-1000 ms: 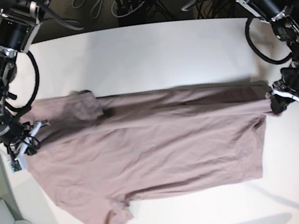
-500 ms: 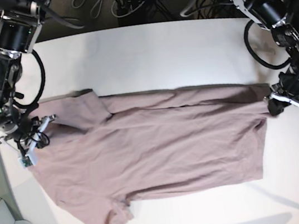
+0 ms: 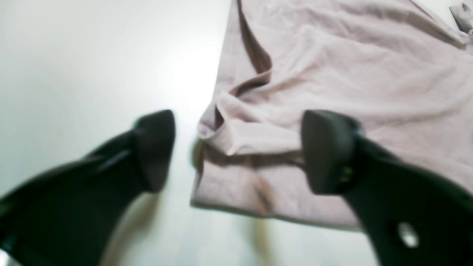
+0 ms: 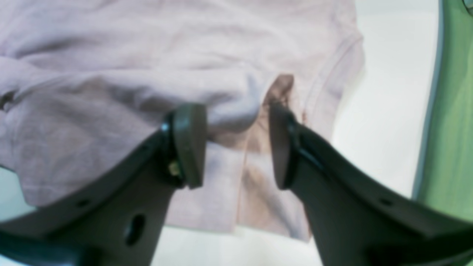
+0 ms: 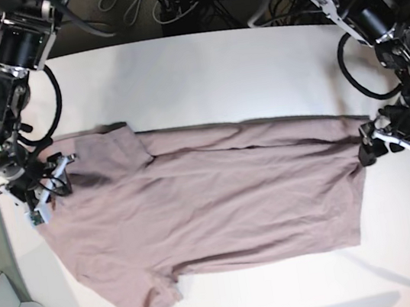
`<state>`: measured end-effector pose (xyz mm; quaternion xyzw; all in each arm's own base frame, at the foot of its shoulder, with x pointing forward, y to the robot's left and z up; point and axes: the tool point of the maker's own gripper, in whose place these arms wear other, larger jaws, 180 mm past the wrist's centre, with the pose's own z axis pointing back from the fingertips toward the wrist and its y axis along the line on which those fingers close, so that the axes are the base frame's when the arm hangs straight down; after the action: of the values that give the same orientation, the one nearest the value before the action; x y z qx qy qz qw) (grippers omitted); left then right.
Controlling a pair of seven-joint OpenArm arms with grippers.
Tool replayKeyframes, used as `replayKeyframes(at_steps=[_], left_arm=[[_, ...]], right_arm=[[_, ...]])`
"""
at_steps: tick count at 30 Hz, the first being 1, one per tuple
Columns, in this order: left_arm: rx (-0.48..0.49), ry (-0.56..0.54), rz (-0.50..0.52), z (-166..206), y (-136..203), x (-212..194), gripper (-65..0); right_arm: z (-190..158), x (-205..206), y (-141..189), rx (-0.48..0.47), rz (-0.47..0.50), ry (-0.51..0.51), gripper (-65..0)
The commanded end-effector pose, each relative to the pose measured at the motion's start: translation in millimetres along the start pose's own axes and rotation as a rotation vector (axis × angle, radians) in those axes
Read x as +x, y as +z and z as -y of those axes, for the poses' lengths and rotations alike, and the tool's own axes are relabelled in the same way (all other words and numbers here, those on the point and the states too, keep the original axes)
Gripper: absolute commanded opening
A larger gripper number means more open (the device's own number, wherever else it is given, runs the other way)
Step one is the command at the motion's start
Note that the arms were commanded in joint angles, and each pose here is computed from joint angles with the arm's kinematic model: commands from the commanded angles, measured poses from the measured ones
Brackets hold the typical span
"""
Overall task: Layout the t-shirt on the table in an organized manner, then fold the t-shirt properly
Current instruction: 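Lift the collar edge with both grippers and fold it toward the hem, then open both grippers and regrasp the folded edge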
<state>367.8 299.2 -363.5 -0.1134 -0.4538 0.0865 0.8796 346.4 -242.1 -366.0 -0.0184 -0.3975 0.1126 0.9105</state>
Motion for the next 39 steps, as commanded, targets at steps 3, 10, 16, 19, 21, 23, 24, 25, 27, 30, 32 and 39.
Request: replayKeyframes(at_steps=[3,10,16,19,21,23,24,25,27,30,32,39], left_arm=[[0.007,-0.041,0.087,2,12,30,-4.2],[0.032,-0.037,0.012,-6,22,-17,-4.1],[0.018,0.035,0.009,-12,12,-43,-4.1],[0.016,0.039,0.011,-11,11,-42,-4.2],[0.016,0.038,0.011,-11,10,-42,-4.2],[0.02,0.033,0.016,-14,11,-38,-4.2],[0.021,0.025,0.023,-15,10,-32,-4.2],[0.012,0.016,0.013,-13,8,-33,-4.3],[-0.003,-0.004,-0.02,-11,3,-38,-5.0],[-0.012,-0.004,-0.007,-10,0,-37,-15.9],[-0.013,-0.003,-0.002,-9,0,-37,-27.7],[-0.013,-0.001,0.0,-9,0,-37,-50.2]], right_arm=[[22,23,19,-0.069,0.088,0.002,-35.5],[27,-1,38,-0.108,0.061,0.001,-35.5],[14,-26,38,-0.084,0.012,-0.014,-35.5],[14,-28,38,-0.084,0.007,-0.013,-35.5],[16,-29,39,-0.087,0.005,-0.014,-35.5],[21,-35,42,-0.102,-0.002,-0.027,-35.5],[25,-36,43,-0.112,-0.002,-0.035,-35.5],[28,-37,45,-0.12,-0.003,-0.043,-35.5],[31,-39,46,-0.127,-0.004,-0.048,-35.5],[31,-39,46,-0.127,-0.006,-0.047,-35.5],[35,-41,48,-0.139,-0.007,-0.057,-35.5],[50,-45,55,-0.176,-0.009,-0.075,-35.5]])
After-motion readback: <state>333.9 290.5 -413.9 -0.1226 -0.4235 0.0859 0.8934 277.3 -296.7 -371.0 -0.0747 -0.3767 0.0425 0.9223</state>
